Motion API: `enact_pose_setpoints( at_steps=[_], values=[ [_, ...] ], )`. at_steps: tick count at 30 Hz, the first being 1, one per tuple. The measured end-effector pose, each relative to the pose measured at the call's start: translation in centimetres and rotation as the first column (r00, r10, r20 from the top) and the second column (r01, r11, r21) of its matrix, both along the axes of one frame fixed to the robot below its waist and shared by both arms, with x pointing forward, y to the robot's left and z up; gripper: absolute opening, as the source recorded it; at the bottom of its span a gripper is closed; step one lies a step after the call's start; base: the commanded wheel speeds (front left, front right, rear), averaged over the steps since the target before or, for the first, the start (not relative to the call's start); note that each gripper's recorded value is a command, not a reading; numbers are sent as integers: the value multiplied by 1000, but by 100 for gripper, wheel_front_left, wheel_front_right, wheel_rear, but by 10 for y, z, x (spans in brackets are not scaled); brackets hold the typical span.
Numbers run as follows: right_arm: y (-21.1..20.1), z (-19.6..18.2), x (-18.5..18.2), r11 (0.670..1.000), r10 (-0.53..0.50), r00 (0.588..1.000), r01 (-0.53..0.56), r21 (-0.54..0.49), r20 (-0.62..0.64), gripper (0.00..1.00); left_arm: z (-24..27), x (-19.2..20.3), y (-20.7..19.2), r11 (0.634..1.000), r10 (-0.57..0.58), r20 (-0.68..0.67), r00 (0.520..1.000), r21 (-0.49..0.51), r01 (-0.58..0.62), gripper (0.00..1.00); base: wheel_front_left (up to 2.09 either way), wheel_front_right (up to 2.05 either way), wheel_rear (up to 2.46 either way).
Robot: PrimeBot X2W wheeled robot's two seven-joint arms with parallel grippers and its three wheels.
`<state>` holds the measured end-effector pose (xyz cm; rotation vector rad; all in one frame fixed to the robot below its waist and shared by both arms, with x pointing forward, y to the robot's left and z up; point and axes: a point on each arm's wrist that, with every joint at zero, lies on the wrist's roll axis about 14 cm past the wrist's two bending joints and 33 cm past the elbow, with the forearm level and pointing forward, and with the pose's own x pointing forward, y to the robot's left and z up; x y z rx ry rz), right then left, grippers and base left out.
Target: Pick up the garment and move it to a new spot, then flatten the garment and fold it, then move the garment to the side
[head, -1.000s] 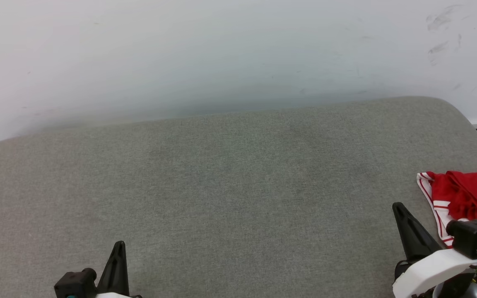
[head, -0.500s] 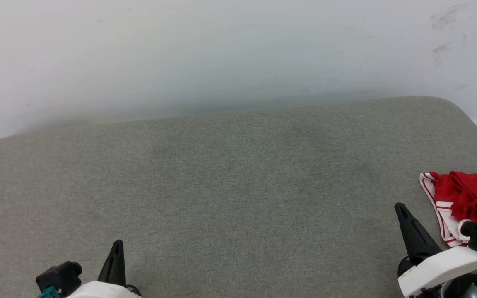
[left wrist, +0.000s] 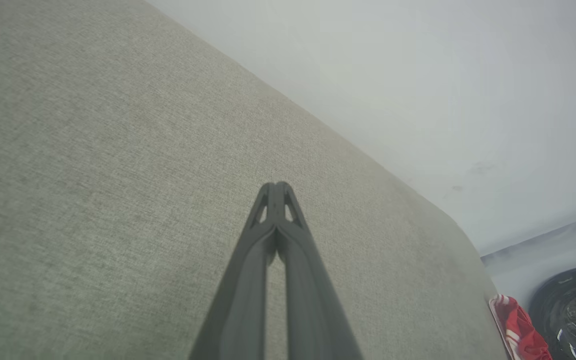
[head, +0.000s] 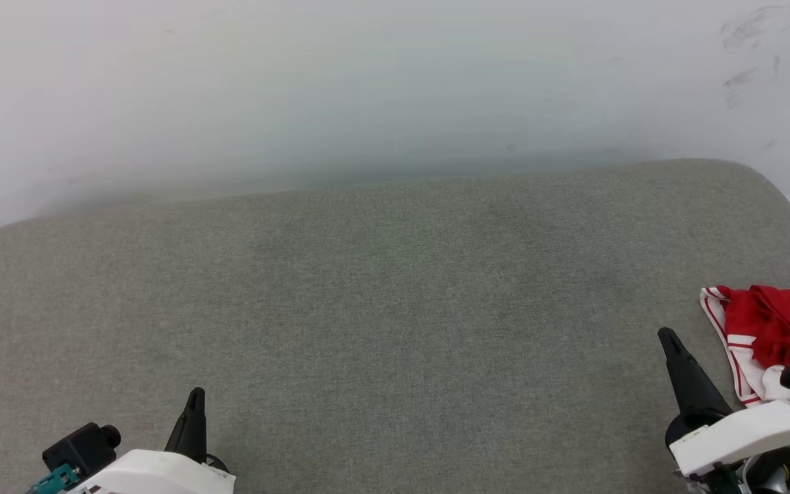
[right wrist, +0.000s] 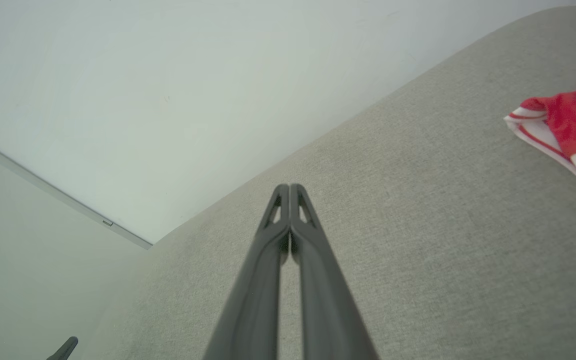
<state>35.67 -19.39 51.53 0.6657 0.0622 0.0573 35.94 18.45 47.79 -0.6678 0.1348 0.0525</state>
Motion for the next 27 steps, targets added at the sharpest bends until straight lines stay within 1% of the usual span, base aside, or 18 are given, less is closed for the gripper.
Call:
enact_pose_setpoints(
  at_steps=[1,3,4,10,16,17,18,22,27],
  values=[
    [-1,-1,1,999,-4,1000,4,41,-2,0,0,2,1,999,4,-3,1000,-41,-5,0,0,0,0],
    [-1,-1,1,998,-6,1000,6,55,-3,0,1,3,1,998,5,-1,1000,-55,-5,0,0,0,0],
    [-1,-3,1,997,-9,1000,10,83,-7,0,2,4,1,997,6,-1,1000,-82,-6,0,0,0,0],
    [-2,-1,5,987,-14,1000,15,160,-3,0,1,6,2,986,17,-9,1000,-163,-18,0,0,0,0],
    [-2,-3,7,972,-21,1000,22,233,-8,0,2,8,2,972,19,-8,1000,-236,-21,0,0,0,0],
    [-3,-3,7,969,-22,1000,24,245,-9,0,2,9,2,969,19,-7,1000,-247,-21,0,0,0,0],
    [-3,-4,9,956,-26,1000,28,291,-11,0,5,11,3,955,26,-4,1000,-294,-26,0,0,0,0],
    [-3,-2,11,945,-30,1000,30,324,-6,0,5,12,2,944,26,-2,1000,-330,-25,0,0,0,0],
    [-4,-4,12,922,-35,999,38,385,-13,0,5,13,4,921,33,-3,999,-389,-32,0,0,0,0]
  ],
)
